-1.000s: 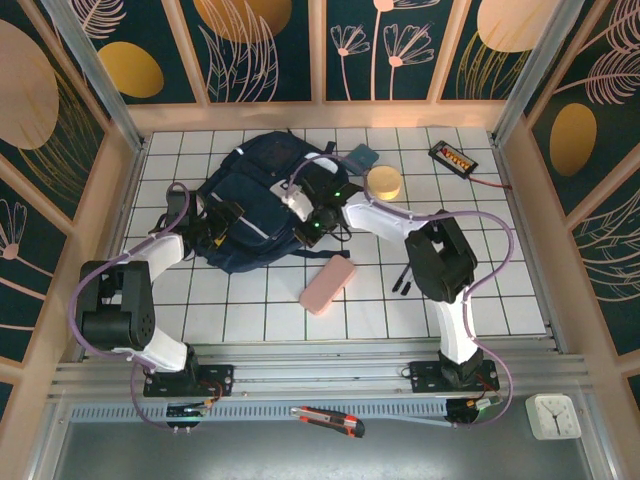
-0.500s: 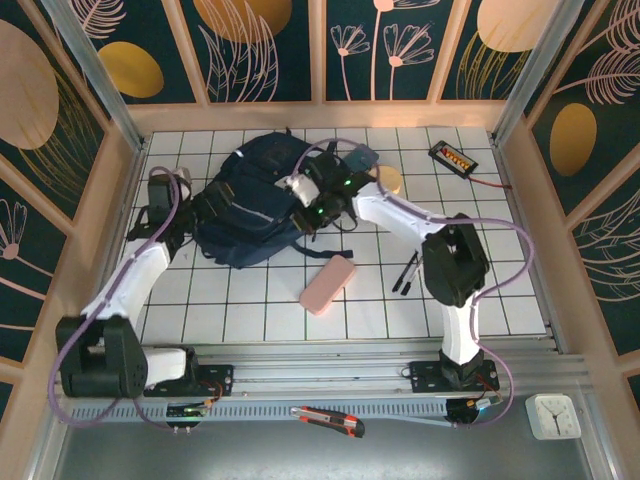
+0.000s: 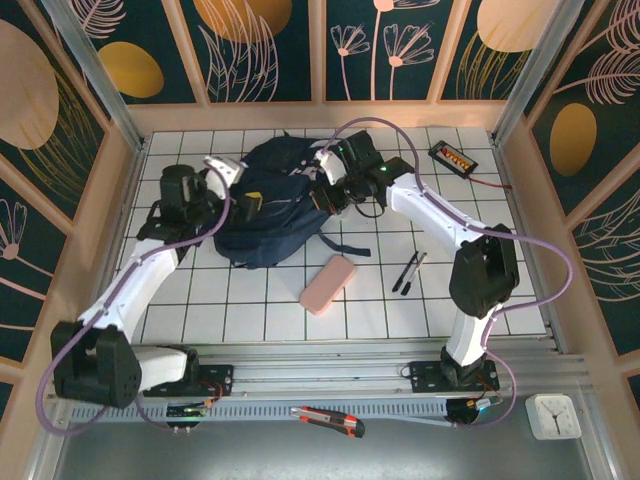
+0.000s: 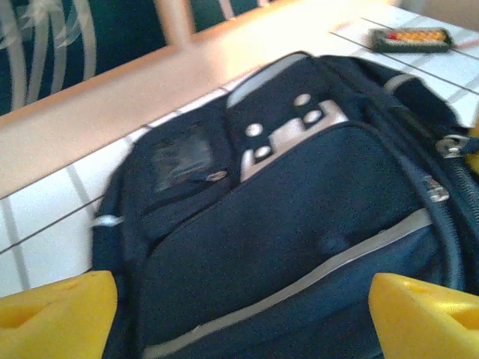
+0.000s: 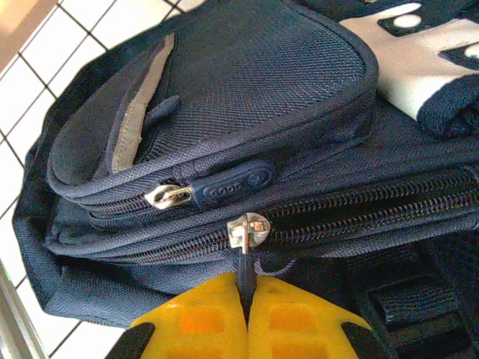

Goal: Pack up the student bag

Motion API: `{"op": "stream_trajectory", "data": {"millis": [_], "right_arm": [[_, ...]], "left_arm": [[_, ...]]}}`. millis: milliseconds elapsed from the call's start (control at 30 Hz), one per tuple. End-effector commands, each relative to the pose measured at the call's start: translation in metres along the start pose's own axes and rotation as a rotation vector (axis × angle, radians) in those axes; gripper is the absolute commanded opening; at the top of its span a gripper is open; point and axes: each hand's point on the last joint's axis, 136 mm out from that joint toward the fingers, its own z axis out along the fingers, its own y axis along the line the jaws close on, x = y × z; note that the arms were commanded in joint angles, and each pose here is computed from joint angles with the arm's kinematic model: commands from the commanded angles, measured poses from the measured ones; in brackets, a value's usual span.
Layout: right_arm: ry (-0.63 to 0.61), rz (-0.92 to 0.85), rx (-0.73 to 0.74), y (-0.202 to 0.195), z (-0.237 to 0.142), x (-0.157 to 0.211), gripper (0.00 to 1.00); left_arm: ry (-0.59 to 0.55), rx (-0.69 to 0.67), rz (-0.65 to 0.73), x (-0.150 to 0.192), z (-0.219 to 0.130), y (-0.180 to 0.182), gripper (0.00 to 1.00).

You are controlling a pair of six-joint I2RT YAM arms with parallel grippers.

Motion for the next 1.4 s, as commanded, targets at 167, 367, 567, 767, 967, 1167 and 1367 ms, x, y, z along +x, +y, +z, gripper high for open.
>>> {"op": "stream_trajectory", "data": {"millis": [167, 367, 567, 767, 967, 1167, 1367], "right_arm": [[-0.125, -0.057, -0.060, 0.026, -0.033, -0.027, 0.00], [-0.130, -0.066, -0.061, 0.026, -0.034, -0.032, 0.00], [-0.124, -0.073, -0.061, 0.026, -0.034, -0.034, 0.00], [-0.130, -0.075, -0.062, 0.025, -0.035, -0.035, 0.00], [-0.131, -0.077, -0.058, 0.025, -0.037, -0.034, 0.00], [-0.140, -0.075, -0.057, 0.026, -0.040, -0.038, 0.00], [-0.137, -0.076, -0.050, 0.027, -0.043, -0.037, 0.00]], "left_arm": [[-0.002, 0.236, 0.189, -0.016, 0.021, -0.051, 0.83], [0.030, 0.285, 0.209, -0.010, 0.027, -0.061, 0.81], [0.079, 0.330, 0.207, 0.000, 0.029, -0.067, 0.79], [0.104, 0.387, 0.168, 0.005, 0.034, -0.074, 0.77], [0.139, 0.396, 0.155, 0.015, 0.041, -0.073, 0.77], [0.186, 0.373, 0.148, 0.027, 0.053, -0.066, 0.71], [0.210, 0.326, 0.140, 0.029, 0.068, -0.055, 0.47]]}}
